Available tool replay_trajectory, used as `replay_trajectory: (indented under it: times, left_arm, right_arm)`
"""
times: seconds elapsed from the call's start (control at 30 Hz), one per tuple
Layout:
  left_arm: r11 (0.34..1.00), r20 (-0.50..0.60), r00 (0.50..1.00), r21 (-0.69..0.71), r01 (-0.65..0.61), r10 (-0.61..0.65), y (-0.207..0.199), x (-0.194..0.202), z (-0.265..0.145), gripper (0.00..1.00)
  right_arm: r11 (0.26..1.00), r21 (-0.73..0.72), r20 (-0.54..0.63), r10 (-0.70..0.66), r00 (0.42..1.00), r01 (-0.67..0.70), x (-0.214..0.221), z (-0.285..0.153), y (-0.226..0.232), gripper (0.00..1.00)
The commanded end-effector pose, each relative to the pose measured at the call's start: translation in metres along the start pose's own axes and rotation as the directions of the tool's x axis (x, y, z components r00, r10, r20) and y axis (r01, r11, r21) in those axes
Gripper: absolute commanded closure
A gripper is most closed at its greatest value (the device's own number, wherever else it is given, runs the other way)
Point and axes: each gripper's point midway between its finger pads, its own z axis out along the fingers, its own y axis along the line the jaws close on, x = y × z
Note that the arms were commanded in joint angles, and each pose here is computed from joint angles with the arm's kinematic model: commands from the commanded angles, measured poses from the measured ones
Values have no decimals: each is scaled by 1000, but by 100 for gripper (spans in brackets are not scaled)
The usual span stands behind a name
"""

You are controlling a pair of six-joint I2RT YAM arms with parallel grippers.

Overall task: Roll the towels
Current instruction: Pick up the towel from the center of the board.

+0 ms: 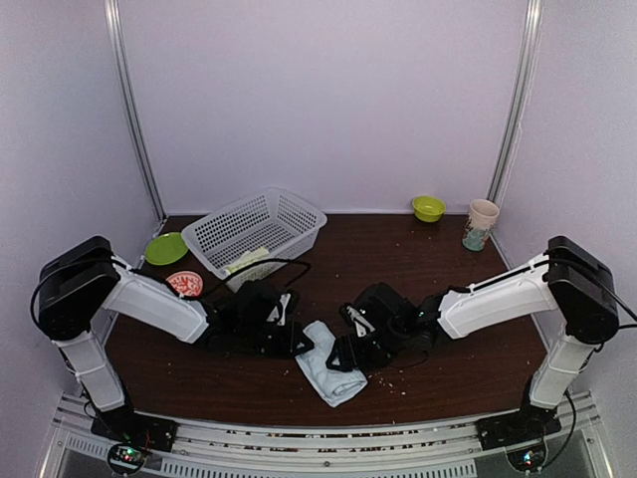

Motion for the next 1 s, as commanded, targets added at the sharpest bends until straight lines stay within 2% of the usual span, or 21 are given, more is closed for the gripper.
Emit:
replay_trajectory:
  times: [0.0, 0.27, 0.37, 0.5, 0.57, 0.6, 0.83, 0.93, 0.97]
  left_arm:
    - [978, -187, 979, -208, 35, -75, 62, 68, -5, 100]
    - [972, -202, 977, -233, 21, -69, 65, 80, -8, 100]
    - [972, -207, 976, -235, 19, -69, 65, 83, -9, 100]
    - [970, -196, 979, -242, 11, -60, 63, 80, -14, 100]
    - [970, -185, 982, -245, 2, -48, 60, 74, -18, 100]
    - [969, -179, 983, -247, -4, -41, 58, 71, -20, 100]
    - [957, -72, 996, -283, -64, 45, 30, 24, -51, 100]
    - [947, 4, 998, -314, -60, 65, 25, -6, -71, 83]
    - [944, 32, 997, -325, -54, 68, 24, -17, -79, 74]
  right_arm:
    - [1000, 10, -87, -11, 996, 12, 22, 15, 2, 34]
    - [1000, 25, -187, 12, 982, -8, 48, 43, 5, 35]
    - [999, 33, -205, 17, 979, -10, 52, 49, 5, 43]
    - [998, 53, -189, 30, 981, -21, 50, 50, 1, 80]
    - [997, 70, -167, 35, 985, -24, 45, 47, -1, 96]
    - [996, 84, -155, 37, 987, -24, 43, 45, -3, 100]
    - [978, 206, -44, -6, 999, 15, 15, 16, -16, 100]
    - [965, 259, 1, -32, 999, 31, 3, -5, -26, 100]
    - [962, 270, 10, -31, 999, 27, 0, -12, -31, 100]
